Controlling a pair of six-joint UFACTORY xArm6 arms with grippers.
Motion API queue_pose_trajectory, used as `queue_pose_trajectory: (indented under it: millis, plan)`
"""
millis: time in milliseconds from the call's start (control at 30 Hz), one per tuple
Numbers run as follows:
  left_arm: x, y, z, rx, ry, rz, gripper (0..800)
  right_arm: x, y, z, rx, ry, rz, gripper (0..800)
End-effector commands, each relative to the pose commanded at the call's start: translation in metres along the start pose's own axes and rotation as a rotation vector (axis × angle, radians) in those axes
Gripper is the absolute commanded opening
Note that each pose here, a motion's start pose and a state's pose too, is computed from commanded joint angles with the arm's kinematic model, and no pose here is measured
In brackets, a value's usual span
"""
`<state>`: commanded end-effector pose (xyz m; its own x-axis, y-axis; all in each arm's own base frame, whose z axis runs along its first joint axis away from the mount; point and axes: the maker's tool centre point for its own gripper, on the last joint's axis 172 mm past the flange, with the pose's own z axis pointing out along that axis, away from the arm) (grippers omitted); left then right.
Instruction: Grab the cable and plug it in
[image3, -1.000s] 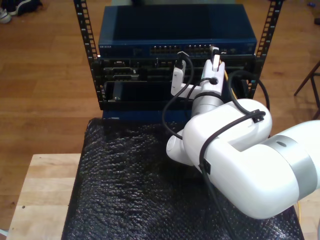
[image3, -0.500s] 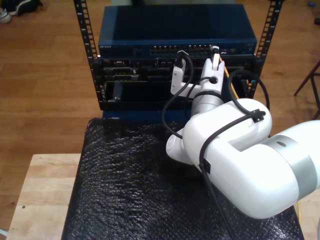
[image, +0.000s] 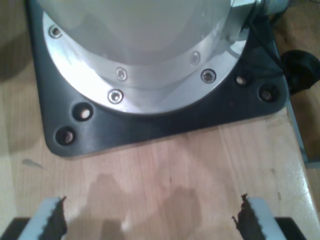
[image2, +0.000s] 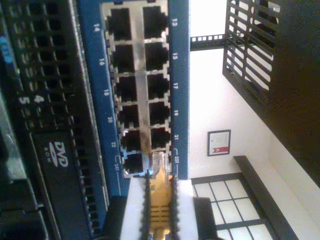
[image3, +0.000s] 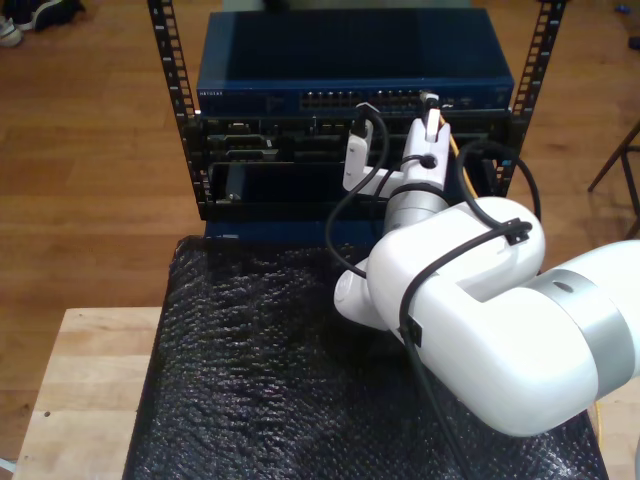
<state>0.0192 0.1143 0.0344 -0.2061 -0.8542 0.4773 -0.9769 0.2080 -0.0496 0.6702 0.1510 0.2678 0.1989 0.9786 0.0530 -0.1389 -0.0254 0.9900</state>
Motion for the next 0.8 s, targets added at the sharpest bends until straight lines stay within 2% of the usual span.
queue_pose_trajectory:
  millis: [800]
  plan:
    - [0.0000,0.0000,0.0000,0.000,0.000,0.000,800,0.0015,0.0045,0.0026,-0.010,-0.002,0.009,0]
